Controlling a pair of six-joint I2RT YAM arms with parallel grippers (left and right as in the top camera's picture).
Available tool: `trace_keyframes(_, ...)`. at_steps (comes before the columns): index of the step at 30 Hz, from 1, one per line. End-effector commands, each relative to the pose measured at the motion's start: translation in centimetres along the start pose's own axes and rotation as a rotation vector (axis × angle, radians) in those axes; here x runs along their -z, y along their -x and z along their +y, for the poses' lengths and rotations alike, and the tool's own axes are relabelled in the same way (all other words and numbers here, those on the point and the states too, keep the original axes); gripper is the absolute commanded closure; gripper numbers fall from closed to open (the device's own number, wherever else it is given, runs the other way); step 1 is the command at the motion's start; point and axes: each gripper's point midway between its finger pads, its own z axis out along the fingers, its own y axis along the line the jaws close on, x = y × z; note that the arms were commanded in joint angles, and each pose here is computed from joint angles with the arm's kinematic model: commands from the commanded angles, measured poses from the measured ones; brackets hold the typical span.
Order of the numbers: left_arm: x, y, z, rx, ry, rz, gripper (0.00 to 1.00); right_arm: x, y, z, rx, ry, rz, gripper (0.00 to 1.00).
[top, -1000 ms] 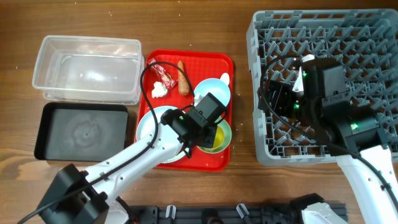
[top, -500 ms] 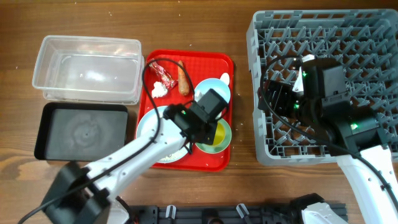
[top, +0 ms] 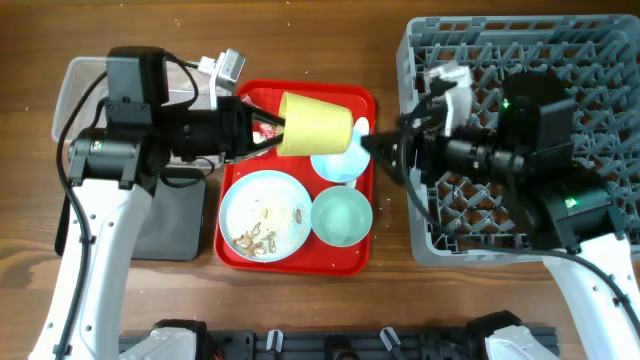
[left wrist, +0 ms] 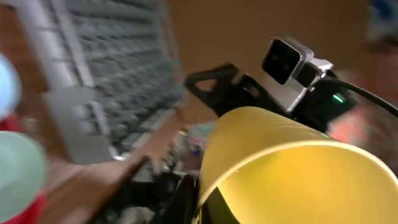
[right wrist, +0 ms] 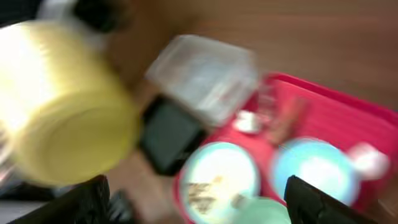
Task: Sort waste into correct bins and load items into the dishwasher rack
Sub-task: 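Grasp the held yellow cup with the right gripper from the left gripper, then carry the yellow cup into the dish rack with the right gripper and release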
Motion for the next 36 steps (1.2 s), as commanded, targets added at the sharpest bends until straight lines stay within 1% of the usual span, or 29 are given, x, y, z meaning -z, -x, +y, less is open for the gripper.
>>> trace_keyframes(1,0.5,-1.7,-3.5,-0.06,-0.192,0.102,0.96,2.3,-0.1,8.4,0.241,0.489,-0.001,0.09)
trace_keyframes(4,0.5,-1.7,-3.5,-0.068,-0.192,0.101,0.96,3.3,0.1,10.1,0.294,0.593,-0.018,0.09)
trace_keyframes(8,0.7,-1.4,-3.5,-0.098,-0.192,0.088,0.96,4.0,0.5,11.1,0.326,0.658,-0.032,0.09)
trace_keyframes(9,0.5,-1.5,-3.6,-0.099,-0.194,0.094,0.96,4.1,0.9,11.3,0.301,0.659,-0.033,0.1)
trace_keyframes(11,-0.5,-2.3,-3.8,-0.107,-0.195,0.13,0.96,3.9,2.3,11.2,0.222,0.628,-0.043,0.09)
trace_keyframes(13,-1.5,-2.9,-3.9,-0.116,-0.185,0.156,0.96,3.5,2.8,10.6,0.185,0.582,-0.055,0.09)
trace_keyframes(19,-2.6,-3.8,-4.2,-0.135,-0.185,0.193,0.96,2.6,2.1,10.9,0.145,0.597,-0.015,0.18)
trace_keyframes(22,-2.6,-4.0,-4.5,-0.137,-0.2,0.204,0.96,0.4,1.7,8.6,0.053,0.495,0.013,0.2)
trace_keyframes(26,-1.6,-3.5,-4.7,-0.131,-0.226,0.188,0.96,0.3,1.9,8.0,0.092,0.479,-0.005,0.21)
trace_keyframes(30,0.3,-2.6,-4.9,-0.118,-0.267,0.154,0.96,1.0,2.7,6.0,0.037,0.426,-0.029,0.18)
trace_keyframes(33,0.3,-2.6,-5.0,-0.122,-0.266,0.153,0.96,1.3,3.0,5.4,0.035,0.411,-0.044,0.1)
trace_keyframes(34,0.1,-2.7,-5.1,-0.125,-0.269,0.16,0.96,1.4,3.1,5.6,0.043,0.424,-0.045,0.09)
trace_keyframes(36,-0.6,-3.2,-5.1,-0.133,-0.262,0.179,0.96,2.2,2.8,7.4,0.131,0.535,-0.039,0.04)
